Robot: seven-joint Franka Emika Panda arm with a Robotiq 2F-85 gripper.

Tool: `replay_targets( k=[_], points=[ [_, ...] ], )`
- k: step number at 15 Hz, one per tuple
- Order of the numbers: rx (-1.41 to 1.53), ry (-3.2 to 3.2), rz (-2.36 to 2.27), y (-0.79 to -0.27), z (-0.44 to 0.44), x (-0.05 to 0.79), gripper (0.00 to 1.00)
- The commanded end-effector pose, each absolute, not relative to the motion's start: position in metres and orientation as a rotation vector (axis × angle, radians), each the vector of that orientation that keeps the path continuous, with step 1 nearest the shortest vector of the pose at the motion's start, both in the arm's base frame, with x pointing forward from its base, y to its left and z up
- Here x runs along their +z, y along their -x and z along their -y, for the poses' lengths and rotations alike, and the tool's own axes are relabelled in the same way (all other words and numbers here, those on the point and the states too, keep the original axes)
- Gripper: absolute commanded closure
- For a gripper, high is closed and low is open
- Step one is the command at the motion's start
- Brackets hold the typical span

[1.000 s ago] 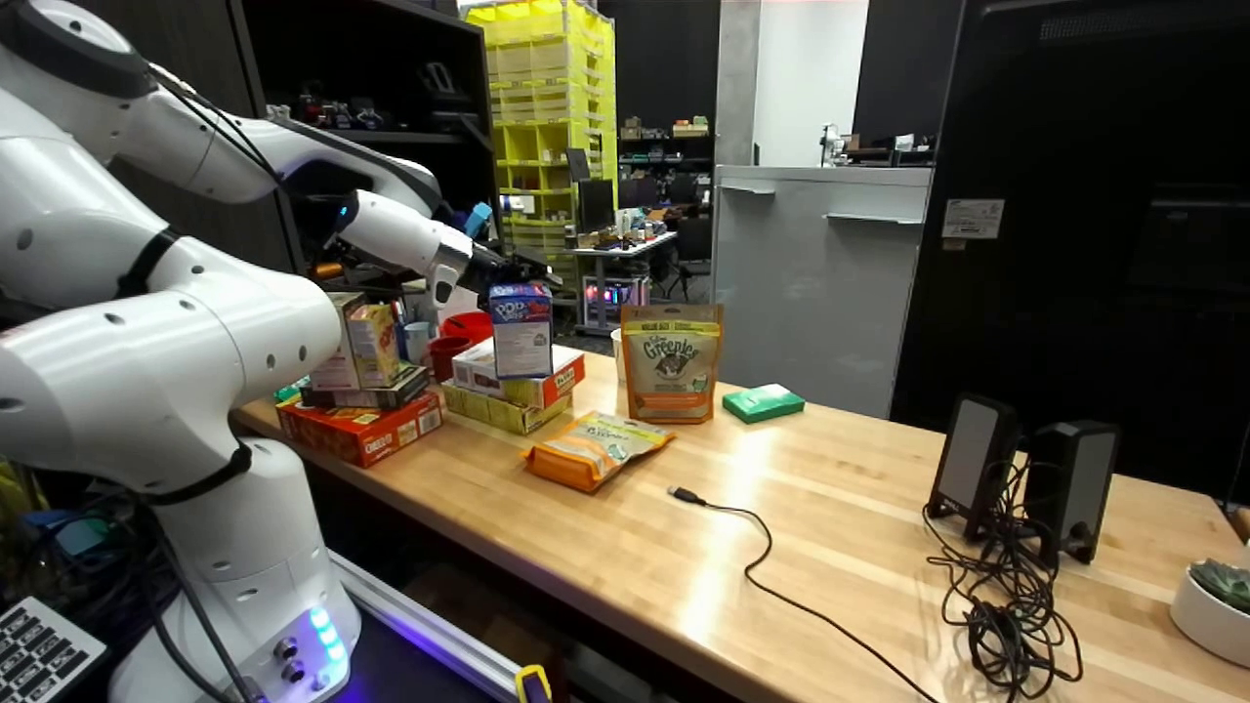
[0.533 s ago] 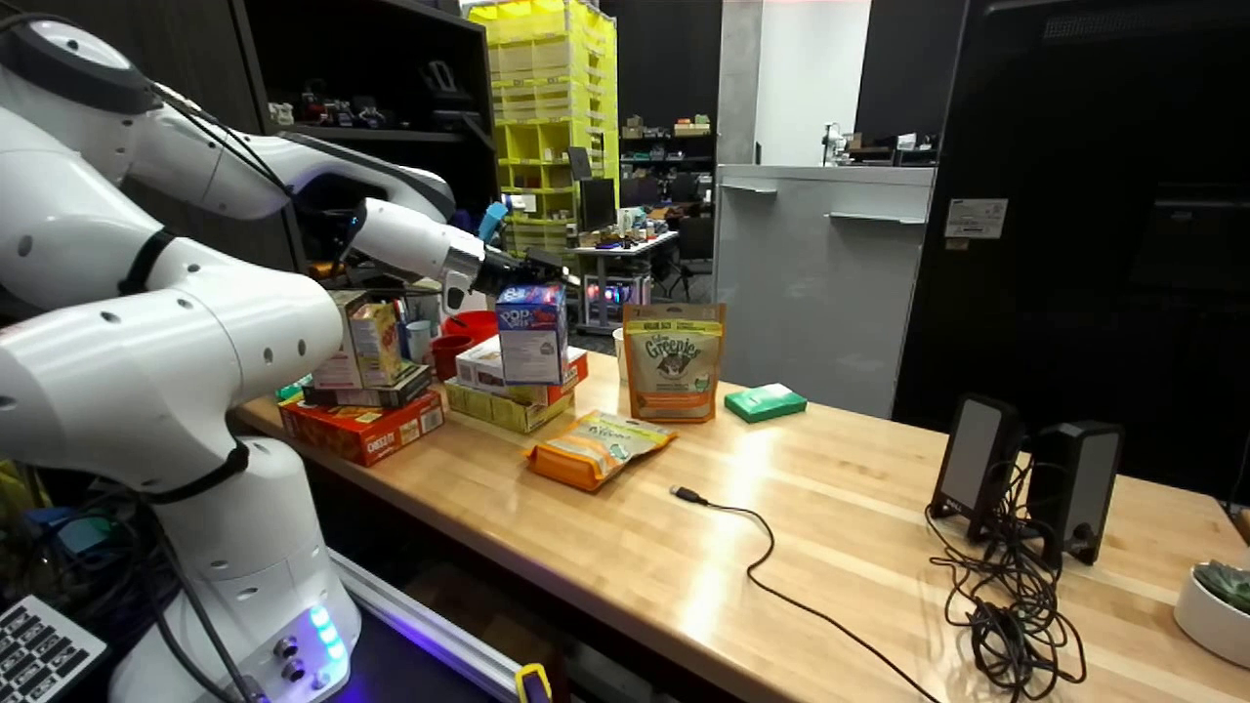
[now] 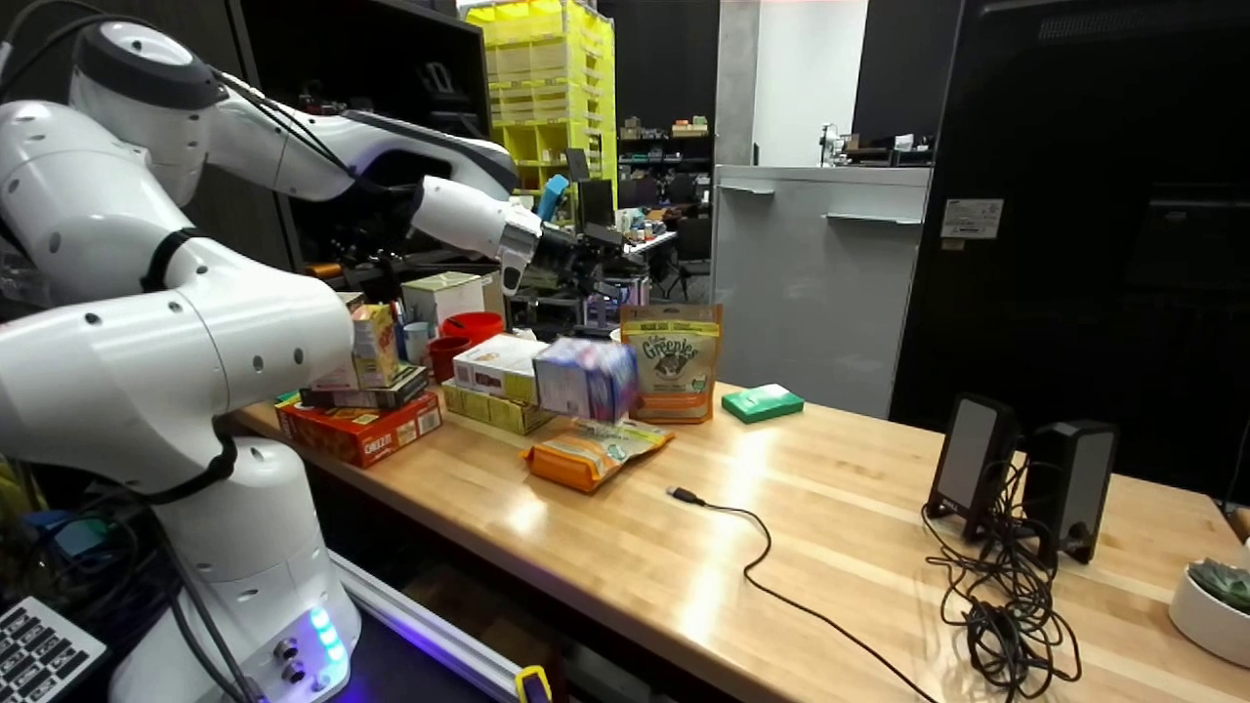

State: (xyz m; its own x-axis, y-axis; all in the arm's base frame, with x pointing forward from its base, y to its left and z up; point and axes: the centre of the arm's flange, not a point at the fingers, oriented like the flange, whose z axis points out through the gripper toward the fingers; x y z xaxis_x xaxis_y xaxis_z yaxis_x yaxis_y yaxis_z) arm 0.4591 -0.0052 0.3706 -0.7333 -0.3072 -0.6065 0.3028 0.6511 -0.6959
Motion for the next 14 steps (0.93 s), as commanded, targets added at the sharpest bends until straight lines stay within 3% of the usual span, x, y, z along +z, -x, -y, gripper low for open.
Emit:
replay_targets(
  k=[1,14],
  points=[
    [-1.019,-0.045,-2.180,-0.475,-0.006,0.401,0.00],
    [-0.661,0.100,-2.460,-0.435,0.009,0.419,0.00]
  ],
)
